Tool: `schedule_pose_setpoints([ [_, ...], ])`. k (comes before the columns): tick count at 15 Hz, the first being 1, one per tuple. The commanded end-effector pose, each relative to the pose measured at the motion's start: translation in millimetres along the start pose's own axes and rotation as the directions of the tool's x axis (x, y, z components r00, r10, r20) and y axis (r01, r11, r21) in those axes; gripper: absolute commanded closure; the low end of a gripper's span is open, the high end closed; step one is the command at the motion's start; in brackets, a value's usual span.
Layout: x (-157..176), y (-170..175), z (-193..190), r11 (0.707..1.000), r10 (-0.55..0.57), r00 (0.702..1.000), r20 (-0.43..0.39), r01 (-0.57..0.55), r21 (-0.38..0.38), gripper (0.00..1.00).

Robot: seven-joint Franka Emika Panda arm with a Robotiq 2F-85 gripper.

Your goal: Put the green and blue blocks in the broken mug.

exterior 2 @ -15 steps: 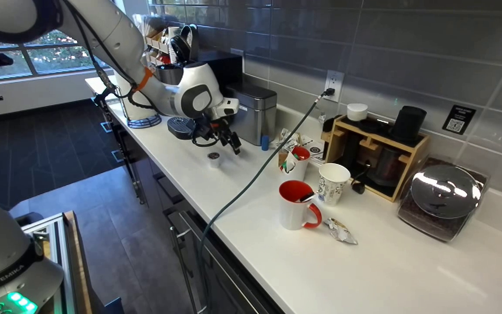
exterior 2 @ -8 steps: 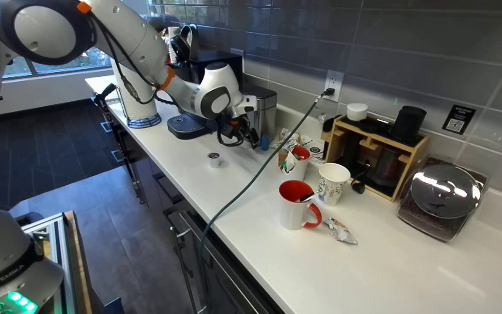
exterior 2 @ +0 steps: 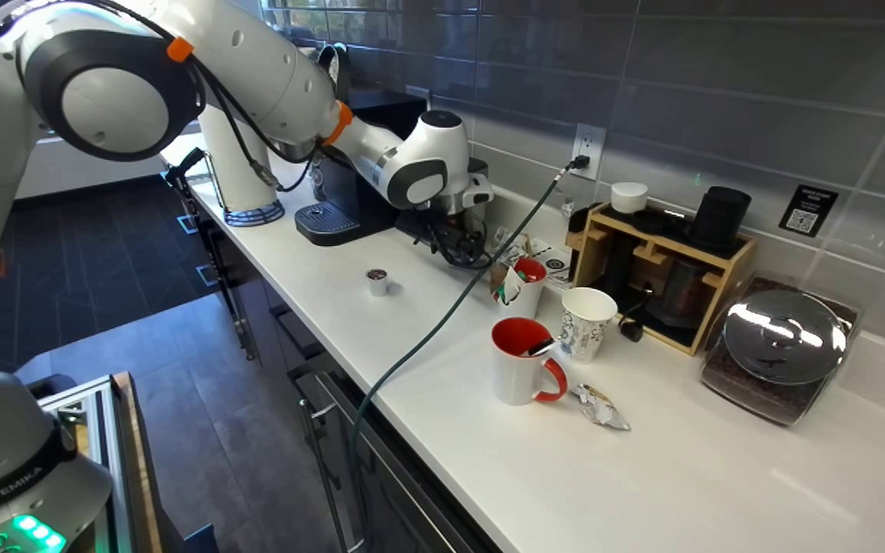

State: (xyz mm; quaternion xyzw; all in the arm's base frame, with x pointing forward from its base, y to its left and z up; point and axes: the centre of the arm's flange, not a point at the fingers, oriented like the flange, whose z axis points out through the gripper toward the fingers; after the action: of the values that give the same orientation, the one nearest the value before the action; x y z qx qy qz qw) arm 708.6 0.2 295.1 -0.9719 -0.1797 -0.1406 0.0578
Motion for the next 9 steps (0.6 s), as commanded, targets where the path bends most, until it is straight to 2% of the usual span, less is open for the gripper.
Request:
schedule_pose_setpoints([
  [1,0,6,-2,1.000,-0.004,1.000,0.001,0.004,-0.001,0.00],
  [3,2,8,-4,1.000,-0.009,1.000,-0.003,0.009,-0.002,0.00],
  [8,11,9,-6,0.998,0.011,0.998,-0.064,-0.007,0.057,0.00],
  [9,12,10,-6,0.998,0.014,0.997,-0.074,-0.010,0.064,0.03],
])
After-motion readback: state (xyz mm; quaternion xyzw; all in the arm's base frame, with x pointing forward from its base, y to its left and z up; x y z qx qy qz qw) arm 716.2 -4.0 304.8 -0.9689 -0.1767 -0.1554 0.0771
